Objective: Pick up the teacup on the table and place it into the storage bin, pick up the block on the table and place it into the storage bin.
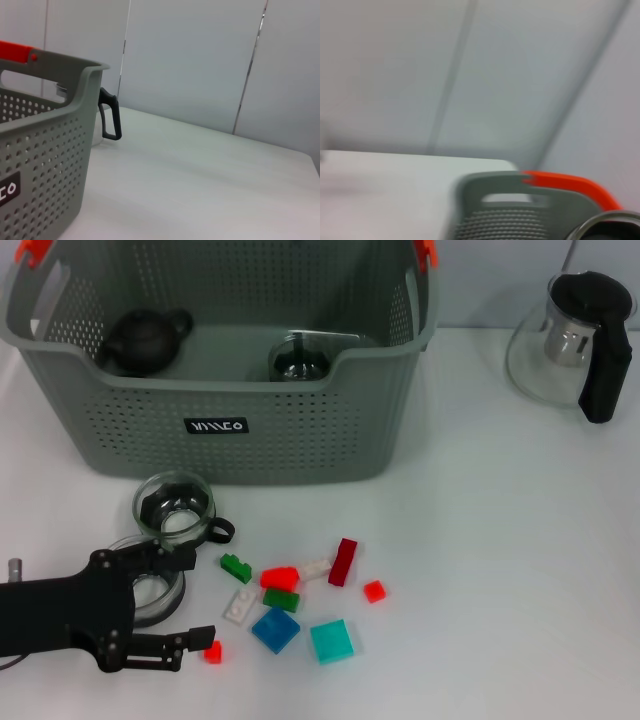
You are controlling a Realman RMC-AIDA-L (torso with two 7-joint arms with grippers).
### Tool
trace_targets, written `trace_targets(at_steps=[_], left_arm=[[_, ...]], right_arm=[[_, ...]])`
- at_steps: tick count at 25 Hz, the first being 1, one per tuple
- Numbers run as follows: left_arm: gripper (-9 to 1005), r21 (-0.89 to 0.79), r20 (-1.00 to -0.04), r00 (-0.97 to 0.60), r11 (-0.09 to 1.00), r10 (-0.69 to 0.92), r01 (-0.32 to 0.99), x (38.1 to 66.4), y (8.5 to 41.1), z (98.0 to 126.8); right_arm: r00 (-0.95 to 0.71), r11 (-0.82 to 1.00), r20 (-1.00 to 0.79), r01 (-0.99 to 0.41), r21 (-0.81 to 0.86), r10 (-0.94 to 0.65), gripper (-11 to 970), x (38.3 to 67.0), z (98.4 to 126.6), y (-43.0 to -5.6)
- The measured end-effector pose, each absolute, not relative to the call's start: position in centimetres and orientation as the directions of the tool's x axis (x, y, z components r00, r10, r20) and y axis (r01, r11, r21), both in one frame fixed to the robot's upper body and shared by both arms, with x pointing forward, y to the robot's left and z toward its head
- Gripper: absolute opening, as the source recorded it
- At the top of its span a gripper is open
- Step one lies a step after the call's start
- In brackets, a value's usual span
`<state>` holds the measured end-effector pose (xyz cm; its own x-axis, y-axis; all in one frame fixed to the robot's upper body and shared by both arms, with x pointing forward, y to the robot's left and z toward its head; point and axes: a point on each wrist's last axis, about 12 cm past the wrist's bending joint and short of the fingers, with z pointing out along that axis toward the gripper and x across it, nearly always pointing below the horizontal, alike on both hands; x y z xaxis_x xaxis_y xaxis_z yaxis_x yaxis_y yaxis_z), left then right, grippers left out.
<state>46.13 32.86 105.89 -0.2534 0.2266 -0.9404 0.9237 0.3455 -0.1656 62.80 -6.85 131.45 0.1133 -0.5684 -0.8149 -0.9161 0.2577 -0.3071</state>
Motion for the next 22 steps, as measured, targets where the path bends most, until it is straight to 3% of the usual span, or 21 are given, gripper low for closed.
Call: trace_targets(at_steps=[10,22], left_arm=[[928,-0.169,-0.941,-0.255,0.343,0.223,0.924,46.4,32.6,105.9],[927,-0.179,-0.941,-0.262,0.339,0.215,0.923,46.3,32.4,105.8]], right_arm=[[0.085,0.339,-0.762,-0.86,-0.382,-0.642,63,68.5,125.8,-5.3],[0.029,0.361,-0.709,-0.846,-0.393,-0.704,63,69.3,119.5,-5.6]])
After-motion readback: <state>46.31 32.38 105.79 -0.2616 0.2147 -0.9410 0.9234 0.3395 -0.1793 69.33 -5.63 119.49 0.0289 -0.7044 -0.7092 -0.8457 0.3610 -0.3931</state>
